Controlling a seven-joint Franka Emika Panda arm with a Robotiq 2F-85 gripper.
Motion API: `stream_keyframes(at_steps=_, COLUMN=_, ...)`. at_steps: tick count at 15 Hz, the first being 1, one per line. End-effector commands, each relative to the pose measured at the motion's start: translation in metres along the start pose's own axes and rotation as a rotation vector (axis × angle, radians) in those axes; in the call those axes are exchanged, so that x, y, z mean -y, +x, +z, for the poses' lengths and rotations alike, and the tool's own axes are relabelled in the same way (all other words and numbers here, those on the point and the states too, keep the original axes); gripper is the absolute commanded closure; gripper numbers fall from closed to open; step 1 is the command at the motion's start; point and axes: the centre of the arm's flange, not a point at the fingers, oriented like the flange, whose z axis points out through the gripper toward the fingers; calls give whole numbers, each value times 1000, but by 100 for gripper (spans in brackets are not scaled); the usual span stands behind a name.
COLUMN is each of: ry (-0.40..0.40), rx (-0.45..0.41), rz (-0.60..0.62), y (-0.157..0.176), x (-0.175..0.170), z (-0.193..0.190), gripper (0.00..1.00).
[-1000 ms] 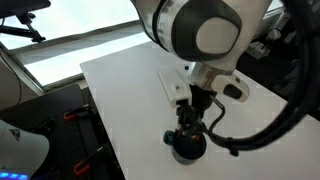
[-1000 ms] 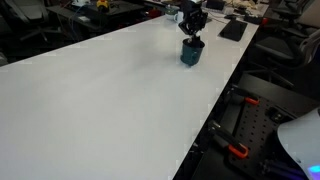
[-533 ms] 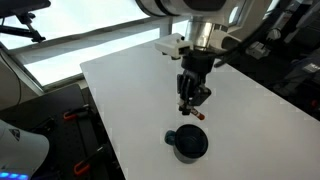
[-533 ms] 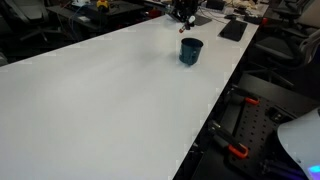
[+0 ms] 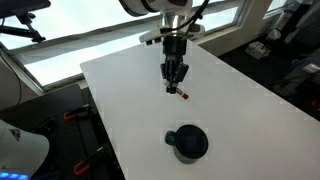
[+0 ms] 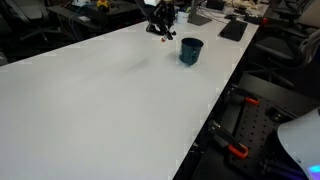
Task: Put the marker on the table.
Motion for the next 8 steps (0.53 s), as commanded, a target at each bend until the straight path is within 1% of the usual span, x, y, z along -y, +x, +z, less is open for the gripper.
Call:
stream_keyframes(at_steps=1, ry=-30, rx=38, rz=-70, y=19, x=35, z=17, gripper=95)
stream_keyframes(at_steps=3, ry=-41, rx=69, rz=-95, y=25, x=50, z=33, gripper=95)
stream_keyframes(at_steps=7, ry=-56, rx=120, rz=-126, y=35, x=67, z=62, gripper=95)
stream_keyframes(at_steps=8, ry=-59, rx=133, rz=-136, y=37, x=71, z=68, gripper=55)
